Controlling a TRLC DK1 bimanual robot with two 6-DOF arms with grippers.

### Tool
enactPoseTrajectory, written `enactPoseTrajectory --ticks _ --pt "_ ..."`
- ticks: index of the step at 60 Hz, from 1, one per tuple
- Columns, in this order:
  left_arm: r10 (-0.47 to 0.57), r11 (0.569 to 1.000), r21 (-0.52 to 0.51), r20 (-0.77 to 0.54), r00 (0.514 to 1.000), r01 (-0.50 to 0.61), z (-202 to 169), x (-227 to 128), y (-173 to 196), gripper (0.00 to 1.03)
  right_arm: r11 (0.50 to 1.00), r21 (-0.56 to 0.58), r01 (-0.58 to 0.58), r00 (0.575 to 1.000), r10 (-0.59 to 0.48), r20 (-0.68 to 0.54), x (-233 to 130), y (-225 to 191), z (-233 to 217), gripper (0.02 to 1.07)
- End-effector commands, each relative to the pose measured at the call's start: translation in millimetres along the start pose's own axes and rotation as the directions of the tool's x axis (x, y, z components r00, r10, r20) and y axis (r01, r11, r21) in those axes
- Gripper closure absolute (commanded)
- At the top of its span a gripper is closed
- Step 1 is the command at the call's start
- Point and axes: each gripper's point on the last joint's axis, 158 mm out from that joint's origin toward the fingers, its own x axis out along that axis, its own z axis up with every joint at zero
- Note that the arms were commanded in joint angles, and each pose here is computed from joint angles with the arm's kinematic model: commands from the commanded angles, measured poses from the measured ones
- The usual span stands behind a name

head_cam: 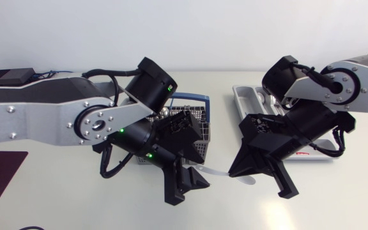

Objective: Unload the cutlery basket into the drawer organizer.

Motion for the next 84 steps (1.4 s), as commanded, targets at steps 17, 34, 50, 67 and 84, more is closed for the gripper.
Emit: enactPoseTrajectory --ticks 17,34,50,67,84 --pt "-0.015 0.999 -0.039 0.013 1.0 0.016 6.9 -1.1 5.2 0.43 1.0 0.019 0.019 1.0 -0.019 0.002 4.6 -0.2 1.4 1.01" --pt "-0.03 0.998 -0.048 0.016 0.999 0.031 7.8 1.2 6.1 0.65 1.0 0.021 0.022 1.0 -0.022 0.003 4.8 0.3 2.3 1.01" --pt "-0.038 0.998 -0.055 0.011 0.999 0.039 6.1 3.9 6.5 0.76 1.0 0.019 0.025 1.0 -0.025 0.003 5.5 -0.1 2.8 1.01" --pt "-0.061 0.996 -0.065 0.018 0.998 0.062 5.8 3.5 3.7 0.9 1.0 0.016 0.023 1.0 -0.023 0.004 8.8 1.7 4.7 1.01" --pt "-0.075 0.995 -0.064 0.026 0.997 0.076 8.0 3.3 0.8 0.92 0.999 0.013 0.044 0.999 -0.044 0.008 7.7 0.4 4.8 1.01"
